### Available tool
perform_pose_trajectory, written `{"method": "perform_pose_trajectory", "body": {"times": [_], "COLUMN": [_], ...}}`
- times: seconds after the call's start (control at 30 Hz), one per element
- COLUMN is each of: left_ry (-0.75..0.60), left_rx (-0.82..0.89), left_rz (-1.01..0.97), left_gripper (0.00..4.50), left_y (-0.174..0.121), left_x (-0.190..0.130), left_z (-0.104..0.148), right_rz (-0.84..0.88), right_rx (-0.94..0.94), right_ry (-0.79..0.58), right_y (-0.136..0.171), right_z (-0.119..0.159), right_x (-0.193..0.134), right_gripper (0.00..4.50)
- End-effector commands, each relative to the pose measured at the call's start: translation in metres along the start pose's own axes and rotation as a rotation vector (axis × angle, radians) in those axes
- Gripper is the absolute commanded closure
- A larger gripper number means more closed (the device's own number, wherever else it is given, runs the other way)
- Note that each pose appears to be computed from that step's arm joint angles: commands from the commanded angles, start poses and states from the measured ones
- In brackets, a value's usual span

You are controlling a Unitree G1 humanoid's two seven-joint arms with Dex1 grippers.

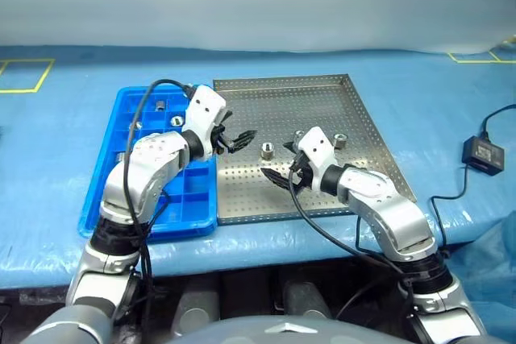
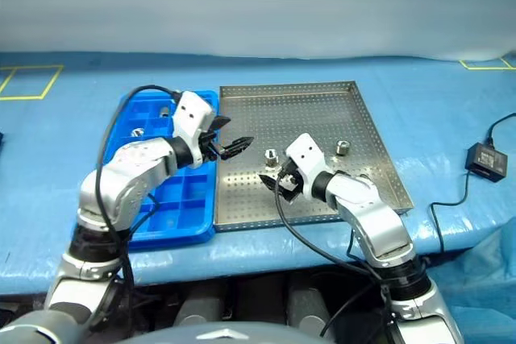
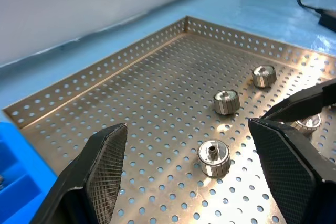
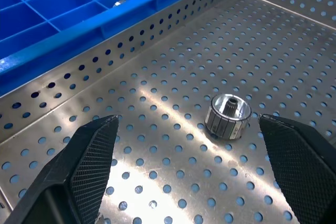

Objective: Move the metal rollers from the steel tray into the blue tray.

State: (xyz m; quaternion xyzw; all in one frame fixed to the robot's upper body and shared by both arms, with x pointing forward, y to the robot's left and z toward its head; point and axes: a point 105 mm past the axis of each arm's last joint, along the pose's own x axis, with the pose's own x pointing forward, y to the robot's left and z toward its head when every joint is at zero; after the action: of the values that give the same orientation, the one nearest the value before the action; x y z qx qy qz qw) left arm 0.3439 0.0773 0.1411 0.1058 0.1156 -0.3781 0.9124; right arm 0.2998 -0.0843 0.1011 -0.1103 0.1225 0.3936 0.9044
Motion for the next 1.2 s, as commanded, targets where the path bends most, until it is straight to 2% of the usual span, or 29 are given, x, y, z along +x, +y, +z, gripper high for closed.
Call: {"method": "perform_pose_trajectory", "body": {"times": [0.03,0.37,0.6,0.83,0.93,1.0,1.17,1.2], "left_ry": [0.011,0.083,0.150,0.161,0.159,0.154,0.159,0.156], "left_rx": [0.021,-0.068,-0.033,-0.038,-0.039,-0.039,-0.043,-0.045], "left_rz": [-0.037,-0.106,-0.097,-0.071,-0.045,-0.042,-0.045,-0.049], "left_gripper": [0.50,0.50,0.50,0.50,1.07,1.72,1.72,1.88], "left_y": [-0.001,-0.006,-0.008,-0.012,-0.011,-0.012,-0.015,-0.016], "left_x": [0.013,0.045,0.059,0.067,0.068,0.069,0.070,0.070], "left_z": [-0.001,-0.024,-0.036,-0.042,-0.045,-0.046,-0.049,-0.049], "right_rz": [-0.019,-0.016,-0.031,-0.022,-0.022,-0.020,-0.020,-0.020], "right_rx": [-0.029,-0.023,-0.019,-0.020,-0.018,-0.017,-0.019,-0.020], "right_ry": [-0.028,-0.002,0.001,0.000,0.001,0.002,-0.002,-0.003], "right_y": [0.001,0.011,0.010,0.015,0.016,0.016,0.016,0.015], "right_z": [0.010,0.003,0.001,0.002,0.001,0.000,0.002,0.002], "right_x": [-0.010,-0.020,-0.021,-0.018,-0.017,-0.017,-0.015,-0.015], "right_gripper": [0.00,0.00,0.00,0.00,0.00,0.00,0.00,0.00]}}
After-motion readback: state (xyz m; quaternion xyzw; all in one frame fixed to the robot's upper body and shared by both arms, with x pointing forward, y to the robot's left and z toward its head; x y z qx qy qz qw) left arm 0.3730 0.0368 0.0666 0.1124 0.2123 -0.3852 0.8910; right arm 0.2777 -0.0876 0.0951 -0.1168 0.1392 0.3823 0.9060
